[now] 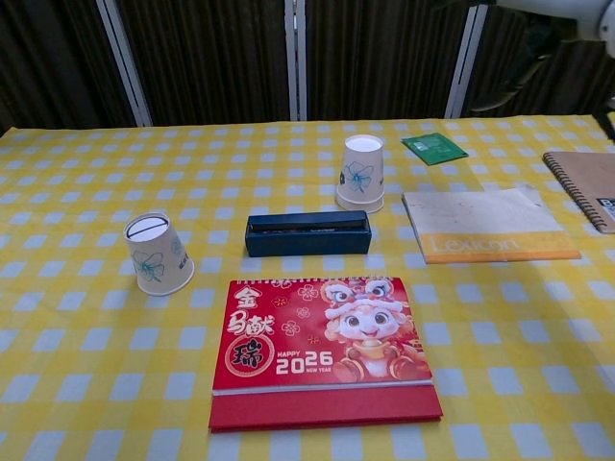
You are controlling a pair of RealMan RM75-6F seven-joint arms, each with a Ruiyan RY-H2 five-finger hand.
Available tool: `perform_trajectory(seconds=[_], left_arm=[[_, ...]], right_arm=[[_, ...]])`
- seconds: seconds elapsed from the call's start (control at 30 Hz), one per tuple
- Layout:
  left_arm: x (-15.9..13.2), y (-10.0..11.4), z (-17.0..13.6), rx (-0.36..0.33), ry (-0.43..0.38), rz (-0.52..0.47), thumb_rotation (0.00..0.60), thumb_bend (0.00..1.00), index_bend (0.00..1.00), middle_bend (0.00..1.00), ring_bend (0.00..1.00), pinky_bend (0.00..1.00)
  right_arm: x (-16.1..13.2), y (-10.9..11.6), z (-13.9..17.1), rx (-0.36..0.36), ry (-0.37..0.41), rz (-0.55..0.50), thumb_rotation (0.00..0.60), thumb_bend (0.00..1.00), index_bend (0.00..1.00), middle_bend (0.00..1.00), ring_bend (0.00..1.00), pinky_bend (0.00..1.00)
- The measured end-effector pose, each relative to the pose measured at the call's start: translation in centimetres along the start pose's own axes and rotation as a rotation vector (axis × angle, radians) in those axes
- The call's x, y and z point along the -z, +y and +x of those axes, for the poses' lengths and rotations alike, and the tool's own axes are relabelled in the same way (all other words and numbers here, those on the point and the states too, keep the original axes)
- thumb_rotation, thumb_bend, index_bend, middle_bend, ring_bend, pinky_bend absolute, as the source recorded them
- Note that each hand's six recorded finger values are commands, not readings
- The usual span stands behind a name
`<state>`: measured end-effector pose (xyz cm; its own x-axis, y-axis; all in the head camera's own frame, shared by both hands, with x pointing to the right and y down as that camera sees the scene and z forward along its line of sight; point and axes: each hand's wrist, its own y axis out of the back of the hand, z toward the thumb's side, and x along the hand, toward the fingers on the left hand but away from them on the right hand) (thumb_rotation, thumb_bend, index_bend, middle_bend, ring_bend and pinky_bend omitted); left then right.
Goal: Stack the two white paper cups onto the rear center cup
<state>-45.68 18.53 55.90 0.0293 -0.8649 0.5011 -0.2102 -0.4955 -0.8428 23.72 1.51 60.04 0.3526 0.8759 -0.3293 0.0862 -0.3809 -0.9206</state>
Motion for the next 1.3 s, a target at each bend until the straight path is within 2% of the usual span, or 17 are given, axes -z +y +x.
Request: perform_trajectory(seconds=[0.13,0.27,0.43,0.53,0.63,0.83,1.07,1.3], left_arm=[[-0.8,-0.1,0.6,-0.005,-0.045,0.007,0.6,0.0,0.0,0.0,0.0,0.0],[-2.1,-0.3,1.7,0.007,-0.118,0.026,0.6,0.0,0.0,0.0,0.0,0.0],[-4.5,-0.5,3.4,0.018,-0.222,0.088,0.6,0.0,0.0,0.0,0.0,0.0],[-5.9,-1.3,4.6,0.058,-0.272,0.111,0.6,0.02,0.0,0.0,0.0,0.02],[-7.8,-2.3,6.0,0.108,-0.342,0.14,0.6,0.1,0.0,0.01,0.01,0.07],[-10.7,-4.6,8.6,0.163,-0.442,0.238,0.6,0.24,0.1,0.12,0.12,0.21],[-11.8,-7.3,9.6,0.217,-0.475,0.297,0.6,0.25,0.14,0.15,0.15,0.26],[-13.2,-9.5,10.5,0.229,-0.484,0.304,0.6,0.28,0.16,0.16,0.17,0.29]], right_arm=[[2.9,1.1,4.9,0.044,-0.02,0.001,0.6,0.0,0.03,0.0,0.0,0.0],[5.6,1.0,10.7,0.048,-0.052,-0.003,0.6,0.0,0.02,0.0,0.0,0.0],[7.3,-0.3,17.4,0.008,-0.093,-0.003,0.6,0.0,0.0,0.0,0.0,0.0],[7.5,-1.1,19.7,-0.015,-0.12,0.003,0.6,0.0,0.01,0.0,0.0,0.0],[7.3,-1.7,21.2,-0.016,-0.144,-0.01,0.6,0.0,0.0,0.0,0.0,0.0],[7.1,-2.2,22.2,-0.029,-0.165,-0.031,0.6,0.0,0.0,0.0,0.0,0.0],[7.4,-1.7,22.2,-0.019,-0.168,-0.047,0.6,0.0,0.0,0.0,0.0,0.0],[7.8,-1.5,22.1,-0.021,-0.178,-0.065,0.6,0.0,0.0,0.0,0.0,0.0]])
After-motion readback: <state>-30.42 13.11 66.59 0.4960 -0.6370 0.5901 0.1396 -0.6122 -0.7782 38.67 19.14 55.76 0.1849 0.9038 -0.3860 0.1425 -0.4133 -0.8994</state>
